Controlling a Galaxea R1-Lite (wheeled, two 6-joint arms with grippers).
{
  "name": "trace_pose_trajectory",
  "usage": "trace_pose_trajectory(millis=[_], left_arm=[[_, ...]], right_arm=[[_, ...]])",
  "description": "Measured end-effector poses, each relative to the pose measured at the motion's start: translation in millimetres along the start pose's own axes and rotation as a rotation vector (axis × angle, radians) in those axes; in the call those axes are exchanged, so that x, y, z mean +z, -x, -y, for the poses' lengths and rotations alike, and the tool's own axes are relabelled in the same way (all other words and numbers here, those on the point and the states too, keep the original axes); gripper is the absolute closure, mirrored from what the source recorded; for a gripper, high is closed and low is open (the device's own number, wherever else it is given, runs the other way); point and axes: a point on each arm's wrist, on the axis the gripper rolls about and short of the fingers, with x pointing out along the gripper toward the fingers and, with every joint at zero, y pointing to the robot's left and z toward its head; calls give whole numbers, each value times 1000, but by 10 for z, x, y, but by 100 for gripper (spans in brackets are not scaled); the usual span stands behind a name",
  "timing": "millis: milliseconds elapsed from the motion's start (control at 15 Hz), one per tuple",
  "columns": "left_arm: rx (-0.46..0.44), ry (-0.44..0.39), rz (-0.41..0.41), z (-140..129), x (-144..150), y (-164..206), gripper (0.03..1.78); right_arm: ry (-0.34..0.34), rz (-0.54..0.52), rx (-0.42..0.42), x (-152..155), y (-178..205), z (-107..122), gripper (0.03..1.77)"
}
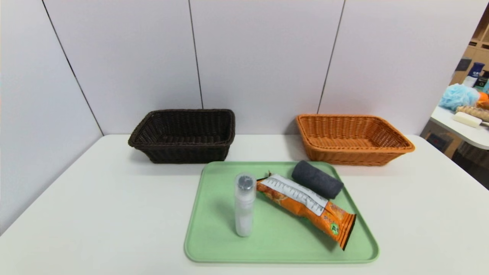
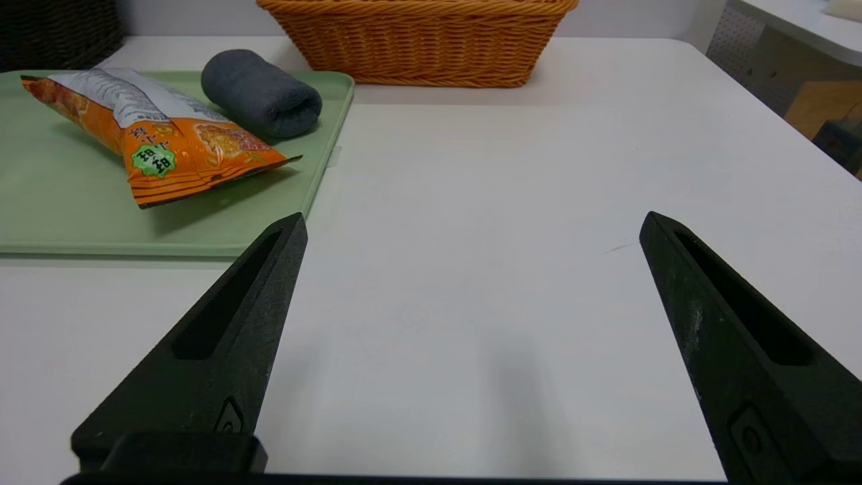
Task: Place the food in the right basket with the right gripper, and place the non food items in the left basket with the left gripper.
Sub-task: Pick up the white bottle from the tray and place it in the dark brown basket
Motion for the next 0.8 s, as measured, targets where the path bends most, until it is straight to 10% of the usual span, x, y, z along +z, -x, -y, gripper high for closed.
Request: trace_pose_trajectory(millis=[800], left_arm=[[0,-3,0,0,0,0,12]], right_arm=[[1,0,0,0,0,0,9]])
